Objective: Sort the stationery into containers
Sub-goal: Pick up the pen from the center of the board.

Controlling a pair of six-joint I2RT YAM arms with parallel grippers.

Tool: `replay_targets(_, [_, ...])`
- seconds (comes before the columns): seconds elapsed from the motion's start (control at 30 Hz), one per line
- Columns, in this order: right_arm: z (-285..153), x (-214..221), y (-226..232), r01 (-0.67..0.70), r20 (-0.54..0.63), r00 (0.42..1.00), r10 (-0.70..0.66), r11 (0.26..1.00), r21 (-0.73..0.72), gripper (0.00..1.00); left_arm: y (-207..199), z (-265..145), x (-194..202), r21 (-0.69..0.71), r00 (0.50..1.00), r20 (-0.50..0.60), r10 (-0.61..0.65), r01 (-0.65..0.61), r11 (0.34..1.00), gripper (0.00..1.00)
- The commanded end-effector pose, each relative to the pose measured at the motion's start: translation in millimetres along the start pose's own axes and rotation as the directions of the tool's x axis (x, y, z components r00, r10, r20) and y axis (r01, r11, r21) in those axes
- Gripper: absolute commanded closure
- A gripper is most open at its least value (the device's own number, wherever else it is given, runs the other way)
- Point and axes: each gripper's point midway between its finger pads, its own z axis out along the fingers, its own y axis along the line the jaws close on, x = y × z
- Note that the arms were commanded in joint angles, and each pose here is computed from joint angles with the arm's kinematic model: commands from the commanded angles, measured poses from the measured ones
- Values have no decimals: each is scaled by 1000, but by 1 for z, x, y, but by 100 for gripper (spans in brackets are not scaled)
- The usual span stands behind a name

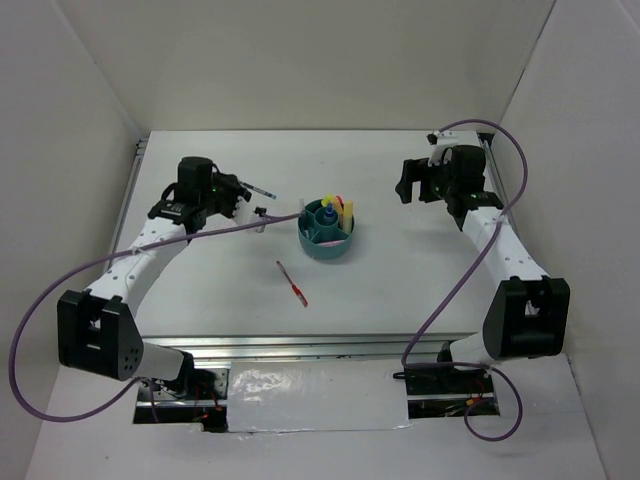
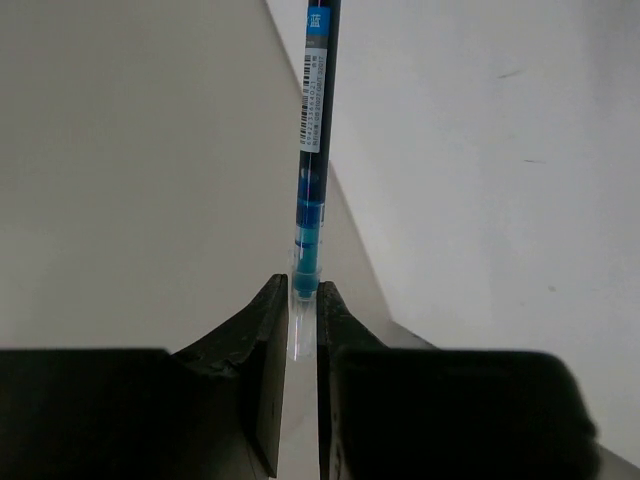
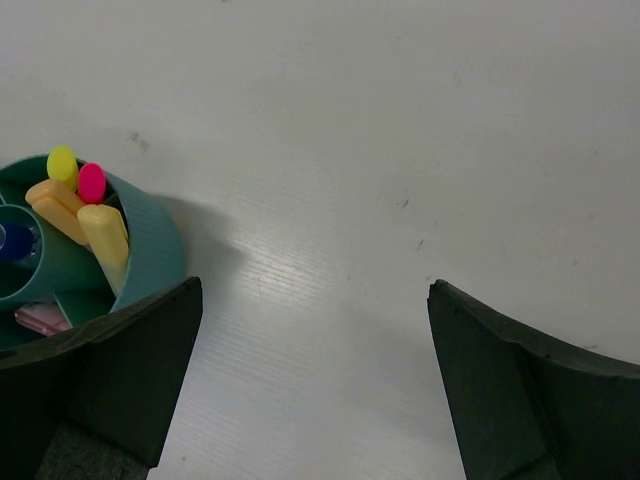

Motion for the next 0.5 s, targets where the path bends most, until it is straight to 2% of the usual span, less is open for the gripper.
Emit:
replay_targets(0.0, [-13,-24,10,54,81,995,-51,998,-33,1,42,-3,-17,-163,971,33,238,-230,959,99])
replay_targets(0.1, [-14,-25,20,80,81,994,-74,995,-67,1,42,-2,-29,-228,929,34,370,-353,908,96])
replay_targets(0.2, [-14,-24,27,87,78,994,-80,993,-84,2,43,0,-39,-275,860,40,509,-480,833,96])
replay_targets(0.23, [-13,-24,28,87,77,994,-80,992,-88,2,48,-1,-44,-298,811,43,583,-547,782,96])
replay_targets(0.3, [-12,-22,28,86,70,994,-80,992,-90,2,38,7,-42,-272,772,82,630,-591,759,96])
replay_targets(0.33, [-11,-22,28,83,69,995,-77,992,-91,2,39,11,-45,-274,724,103,682,-639,719,96])
replay_targets(0.4, [-11,-21,29,82,68,995,-75,992,-94,2,50,11,-41,-279,669,93,738,-694,664,97])
replay_targets(0.47, [-13,-22,28,80,74,995,-74,993,-91,2,45,17,-43,-274,644,135,753,-707,653,97])
